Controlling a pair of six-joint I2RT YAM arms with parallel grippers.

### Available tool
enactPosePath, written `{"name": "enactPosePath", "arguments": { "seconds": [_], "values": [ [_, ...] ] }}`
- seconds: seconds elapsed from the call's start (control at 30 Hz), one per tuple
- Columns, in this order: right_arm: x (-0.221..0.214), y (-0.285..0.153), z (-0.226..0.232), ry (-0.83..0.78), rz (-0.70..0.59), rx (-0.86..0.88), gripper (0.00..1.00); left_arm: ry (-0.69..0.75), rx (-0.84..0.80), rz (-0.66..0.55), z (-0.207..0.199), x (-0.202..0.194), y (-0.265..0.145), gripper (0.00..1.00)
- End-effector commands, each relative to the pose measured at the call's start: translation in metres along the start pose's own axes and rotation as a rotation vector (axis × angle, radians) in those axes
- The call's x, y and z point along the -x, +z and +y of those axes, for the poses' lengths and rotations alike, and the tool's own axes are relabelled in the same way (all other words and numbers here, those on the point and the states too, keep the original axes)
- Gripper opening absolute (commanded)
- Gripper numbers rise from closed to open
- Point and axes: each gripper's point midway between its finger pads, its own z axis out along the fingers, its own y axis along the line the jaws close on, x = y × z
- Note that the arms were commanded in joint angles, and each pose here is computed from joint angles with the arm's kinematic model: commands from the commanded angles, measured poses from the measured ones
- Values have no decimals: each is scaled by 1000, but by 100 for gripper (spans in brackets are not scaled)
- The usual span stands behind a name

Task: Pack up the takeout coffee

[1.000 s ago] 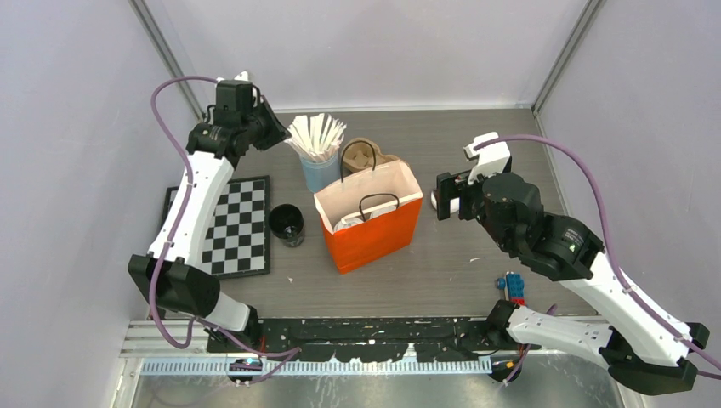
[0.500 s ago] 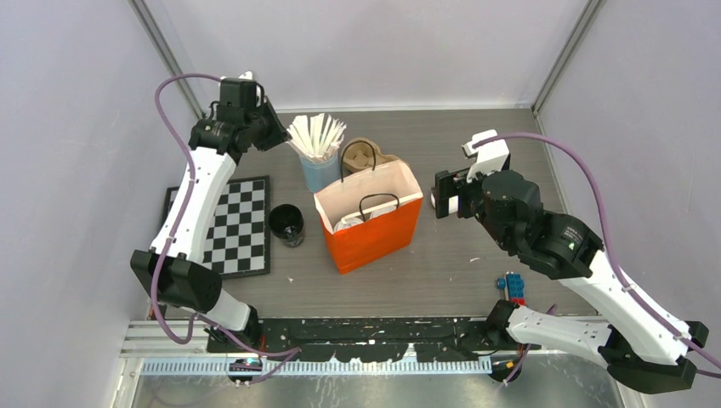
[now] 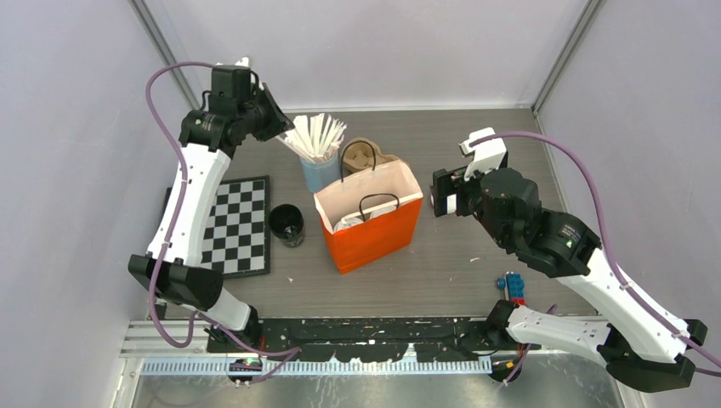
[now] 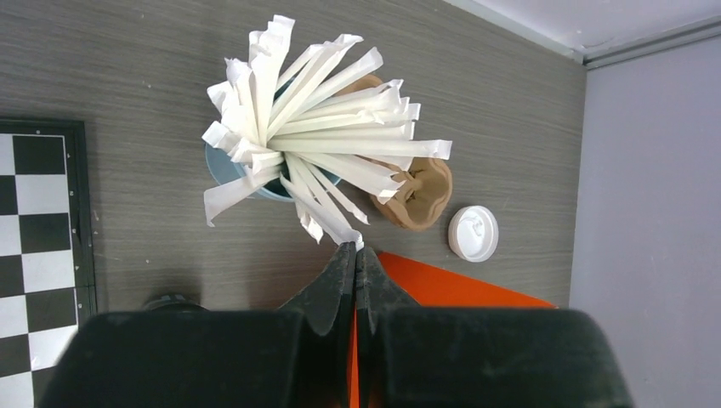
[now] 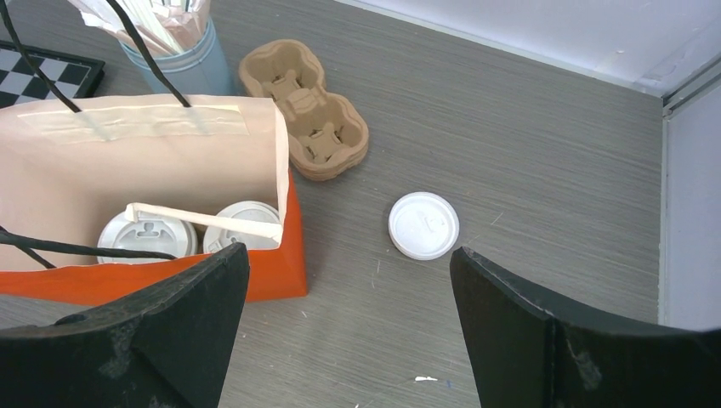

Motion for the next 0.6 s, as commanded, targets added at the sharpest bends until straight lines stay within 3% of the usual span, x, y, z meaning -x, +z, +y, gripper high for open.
{"name": "enactPosePath", "arguments": {
  "seconds": [0.0,0.33,0.57],
  "values": [
    [15,1,2,-9,-44,10,92,60,-33,-34,-13,12,-24,0],
    [68,-3,23,29,-217,125,92,115,-101,-103,-32,27,-67,0],
    [93,3,36,41,-264,157,91,145,-184,-112,-54,31,-113,0]
  ]
}}
